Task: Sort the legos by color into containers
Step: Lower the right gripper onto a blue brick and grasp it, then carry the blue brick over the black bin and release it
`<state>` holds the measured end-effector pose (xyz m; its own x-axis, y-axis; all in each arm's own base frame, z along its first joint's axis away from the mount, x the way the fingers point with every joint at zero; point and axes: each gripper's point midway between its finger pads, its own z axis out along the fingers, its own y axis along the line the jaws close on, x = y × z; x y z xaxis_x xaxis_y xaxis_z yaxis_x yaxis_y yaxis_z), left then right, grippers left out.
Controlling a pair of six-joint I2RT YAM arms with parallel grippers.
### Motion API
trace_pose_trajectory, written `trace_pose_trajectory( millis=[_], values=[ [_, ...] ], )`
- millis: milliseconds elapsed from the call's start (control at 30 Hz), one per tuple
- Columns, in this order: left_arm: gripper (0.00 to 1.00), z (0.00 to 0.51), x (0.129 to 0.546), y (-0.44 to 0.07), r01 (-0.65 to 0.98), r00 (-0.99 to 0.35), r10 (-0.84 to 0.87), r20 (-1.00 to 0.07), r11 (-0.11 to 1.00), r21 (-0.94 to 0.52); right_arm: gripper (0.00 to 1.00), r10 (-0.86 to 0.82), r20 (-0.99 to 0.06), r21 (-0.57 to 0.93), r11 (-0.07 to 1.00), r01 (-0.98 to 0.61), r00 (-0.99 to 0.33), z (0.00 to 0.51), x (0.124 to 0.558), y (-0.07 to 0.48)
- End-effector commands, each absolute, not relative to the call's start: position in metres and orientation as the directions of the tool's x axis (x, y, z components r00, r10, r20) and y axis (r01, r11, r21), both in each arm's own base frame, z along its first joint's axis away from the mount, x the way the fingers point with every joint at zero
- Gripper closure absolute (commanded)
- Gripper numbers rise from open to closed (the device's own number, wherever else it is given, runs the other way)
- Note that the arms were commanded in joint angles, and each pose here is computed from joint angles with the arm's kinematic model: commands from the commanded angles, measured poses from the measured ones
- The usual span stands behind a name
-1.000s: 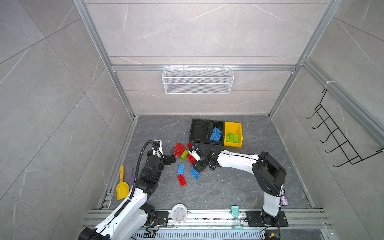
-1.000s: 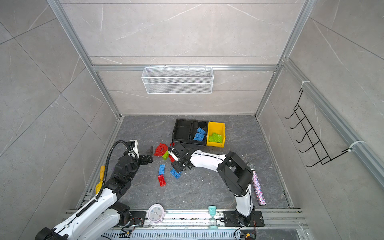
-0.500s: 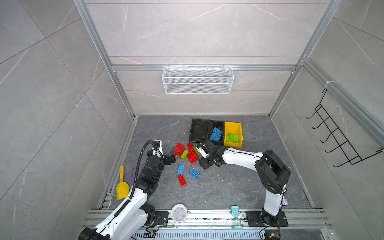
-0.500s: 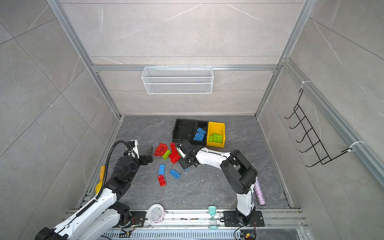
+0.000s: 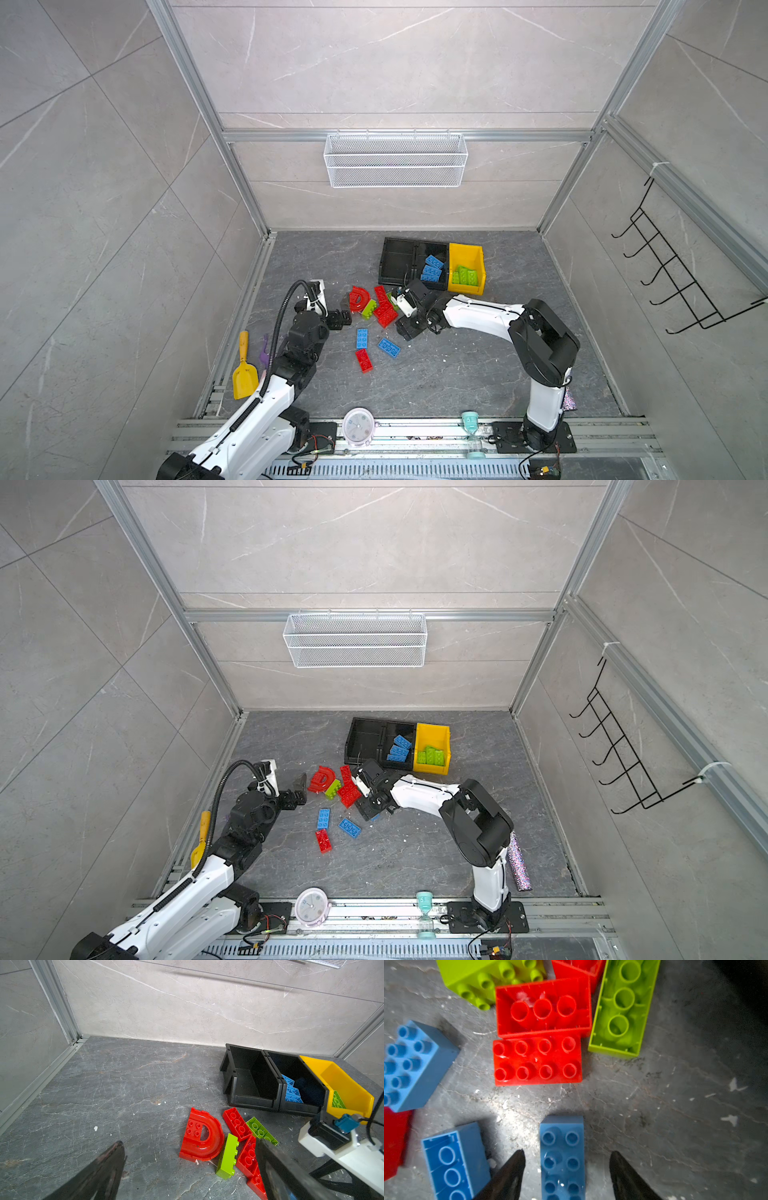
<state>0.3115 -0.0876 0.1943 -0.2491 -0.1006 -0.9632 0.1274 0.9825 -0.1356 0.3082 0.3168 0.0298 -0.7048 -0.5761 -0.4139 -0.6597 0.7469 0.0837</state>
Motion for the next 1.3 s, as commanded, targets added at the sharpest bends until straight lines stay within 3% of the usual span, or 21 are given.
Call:
trace_pose_trajectory(
  millis=[0,333,567,867,1267],
  values=[
    [0.0,0.206,0.314,-0.088,0.134,-0.207,-0.119,-0.971,0.98,-0.149,0.36,-0.597,-0.387,0.059,0.745,-0.665,-0.703,0.025,0.308,0.315],
    [0.0,0.208,0.313,-0.086,0.126,-0.201,-0.116,-0.973,0.982,-0.143,0.54,-0.586,-0.388,0.056,0.755,-0.653,-0.712,0.024,0.31,0.315],
    [0.0,0.207,0.313,-0.086,0.123,-0.201,-0.116,-0.973,0.982,-0.142,0.67,-0.519,-0.469,0.12,0.764,-0.633,-0.715,0.06,0.324,0.318],
    [0.0,0.206,0.314,-0.087,0.127,-0.205,-0.115,-0.972,0.982,-0.143,0.72,-0.386,-0.559,0.167,0.814,-0.556,-0.734,0.117,0.383,0.284],
    [0.0,0.206,0.315,-0.088,0.127,-0.215,-0.115,-0.97,0.981,-0.145,0.73,-0.244,-0.591,0.173,0.893,-0.416,-0.769,0.138,0.476,0.245]
  ],
)
